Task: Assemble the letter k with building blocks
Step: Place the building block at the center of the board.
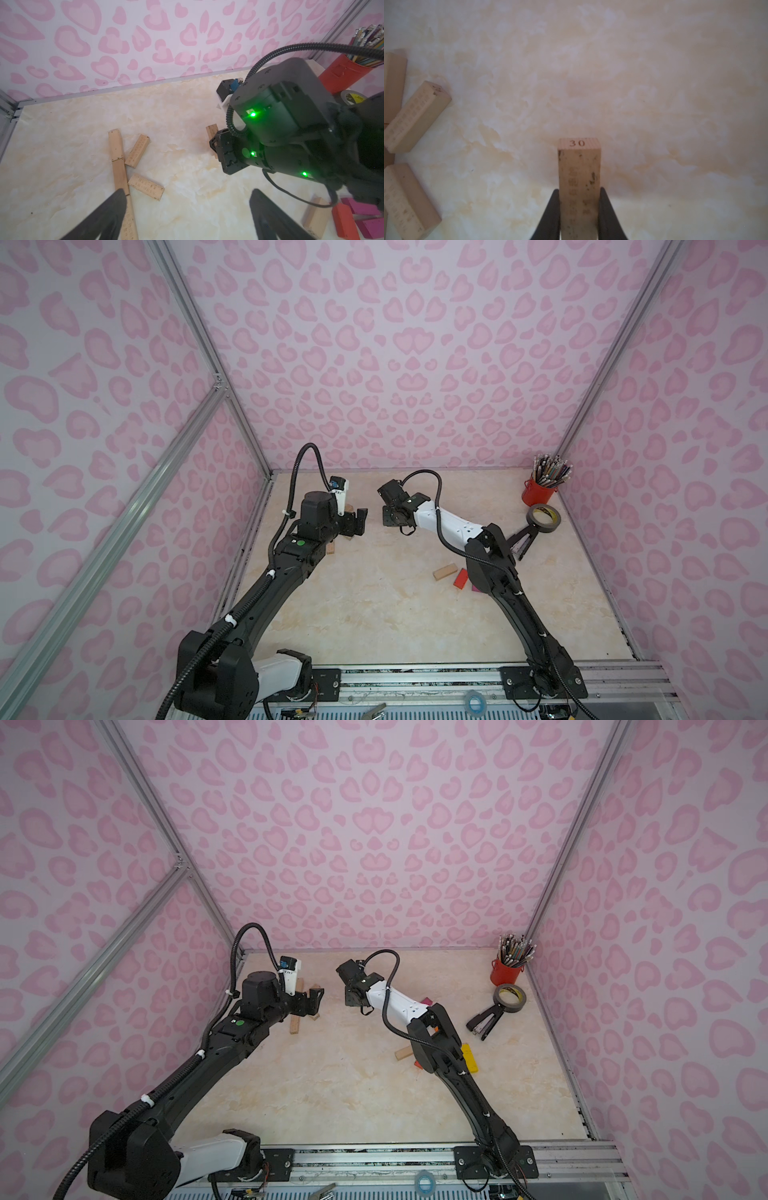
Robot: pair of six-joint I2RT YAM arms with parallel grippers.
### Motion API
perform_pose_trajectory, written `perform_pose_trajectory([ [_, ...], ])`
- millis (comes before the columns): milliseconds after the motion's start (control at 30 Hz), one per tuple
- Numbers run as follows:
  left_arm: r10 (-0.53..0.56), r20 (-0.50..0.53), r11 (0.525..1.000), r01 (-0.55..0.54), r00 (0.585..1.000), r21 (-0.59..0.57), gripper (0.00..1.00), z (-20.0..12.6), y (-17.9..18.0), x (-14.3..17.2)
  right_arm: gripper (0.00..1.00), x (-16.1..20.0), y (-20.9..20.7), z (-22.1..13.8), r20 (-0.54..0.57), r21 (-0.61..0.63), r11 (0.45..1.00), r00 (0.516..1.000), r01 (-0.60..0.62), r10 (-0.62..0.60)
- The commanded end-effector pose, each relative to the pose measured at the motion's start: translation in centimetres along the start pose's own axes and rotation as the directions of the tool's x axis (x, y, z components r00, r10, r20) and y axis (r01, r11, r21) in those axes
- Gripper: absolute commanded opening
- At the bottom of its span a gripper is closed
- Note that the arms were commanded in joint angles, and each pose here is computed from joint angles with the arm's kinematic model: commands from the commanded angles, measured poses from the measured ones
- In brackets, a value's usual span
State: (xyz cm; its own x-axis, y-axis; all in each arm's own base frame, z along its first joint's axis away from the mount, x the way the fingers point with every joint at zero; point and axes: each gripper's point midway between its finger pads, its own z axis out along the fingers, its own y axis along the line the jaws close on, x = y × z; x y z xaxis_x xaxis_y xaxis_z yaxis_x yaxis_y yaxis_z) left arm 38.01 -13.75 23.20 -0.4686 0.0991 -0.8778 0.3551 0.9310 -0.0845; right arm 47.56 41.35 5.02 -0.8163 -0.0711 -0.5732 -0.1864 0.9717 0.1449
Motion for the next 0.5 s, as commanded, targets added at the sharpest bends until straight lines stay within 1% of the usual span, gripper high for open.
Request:
perform_pose_trajectory([
  [0,-0.017,0.032,1.0,0.018,0.999,-0.015,0.94,-0.3,0.2,-1.0,0.13,0.8,-0.7,1.4,-0.033,0.054,0.998,0.999,0.022,-0.021],
  [233,-0.021,0.023,1.0,0.021,1.0,0.002,0.94,-0.3,0.0,-0.7,0.14,0.0,-1.2,3.3,-0.007,0.082,0.996,1.0,0.016,-0.016],
  [367,-0.015,0.023,1.0,0.014,1.0,0.0,0.94,-0.4,0.1,-0.7,0.18,0.0,-1.4,4.1,-0.014,0.072,0.997,1.0,0.005,-0.004],
  [467,-0.006,0.026,1.0,0.006,1.0,-0.002,0.94,-0.5,0.2,-0.9,0.24,0.3,-1.4,4.5,-0.021,0.067,0.998,1.0,0.003,-0.002],
])
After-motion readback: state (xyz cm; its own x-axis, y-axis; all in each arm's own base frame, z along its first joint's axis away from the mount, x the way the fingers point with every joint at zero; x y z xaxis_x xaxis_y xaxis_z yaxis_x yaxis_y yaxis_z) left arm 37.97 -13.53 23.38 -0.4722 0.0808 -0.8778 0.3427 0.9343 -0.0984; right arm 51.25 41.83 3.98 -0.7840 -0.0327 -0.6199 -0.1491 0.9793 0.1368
